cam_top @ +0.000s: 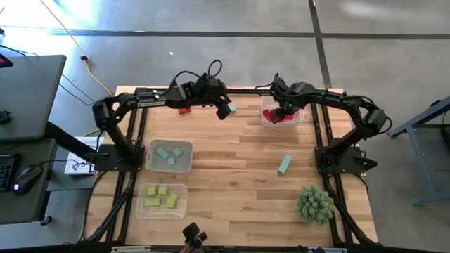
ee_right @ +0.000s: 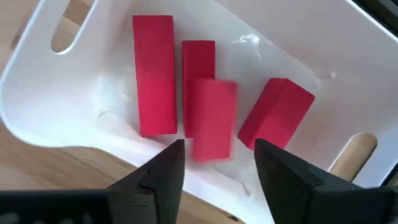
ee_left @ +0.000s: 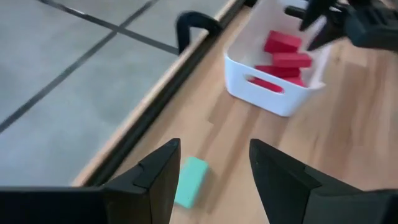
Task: Sort & place blocks by color
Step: Put the red block into the white bin, then put the blue block into the gray bin
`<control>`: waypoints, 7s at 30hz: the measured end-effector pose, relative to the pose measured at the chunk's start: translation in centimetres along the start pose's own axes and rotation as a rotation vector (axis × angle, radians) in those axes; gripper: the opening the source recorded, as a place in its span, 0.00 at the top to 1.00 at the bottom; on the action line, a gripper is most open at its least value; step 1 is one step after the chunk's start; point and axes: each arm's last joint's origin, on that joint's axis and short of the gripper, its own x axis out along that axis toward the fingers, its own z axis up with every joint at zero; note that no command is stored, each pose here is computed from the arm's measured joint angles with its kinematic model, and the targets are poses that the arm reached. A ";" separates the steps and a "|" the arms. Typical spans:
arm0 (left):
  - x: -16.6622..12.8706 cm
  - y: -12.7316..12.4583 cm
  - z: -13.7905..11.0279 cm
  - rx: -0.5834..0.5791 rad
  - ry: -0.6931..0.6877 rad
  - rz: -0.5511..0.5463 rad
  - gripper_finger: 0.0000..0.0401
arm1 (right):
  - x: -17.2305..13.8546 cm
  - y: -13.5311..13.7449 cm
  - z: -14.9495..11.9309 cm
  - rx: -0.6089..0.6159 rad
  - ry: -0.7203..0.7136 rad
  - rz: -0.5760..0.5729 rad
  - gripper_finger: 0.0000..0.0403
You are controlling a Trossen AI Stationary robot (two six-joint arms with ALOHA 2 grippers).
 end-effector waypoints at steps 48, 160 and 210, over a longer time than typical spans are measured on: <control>-13.0 4.6 1.6 0.067 -0.009 0.065 0.43 | -6.4 9.0 -7.5 0.560 0.121 0.336 0.41; -13.7 3.5 -0.6 -0.321 0.236 -0.204 0.43 | -6.1 22.6 -9.7 0.119 -0.162 -0.133 0.76; -13.7 2.6 1.3 -0.739 0.169 -0.463 0.43 | -16.2 23.0 3.1 -0.783 -0.753 0.110 0.76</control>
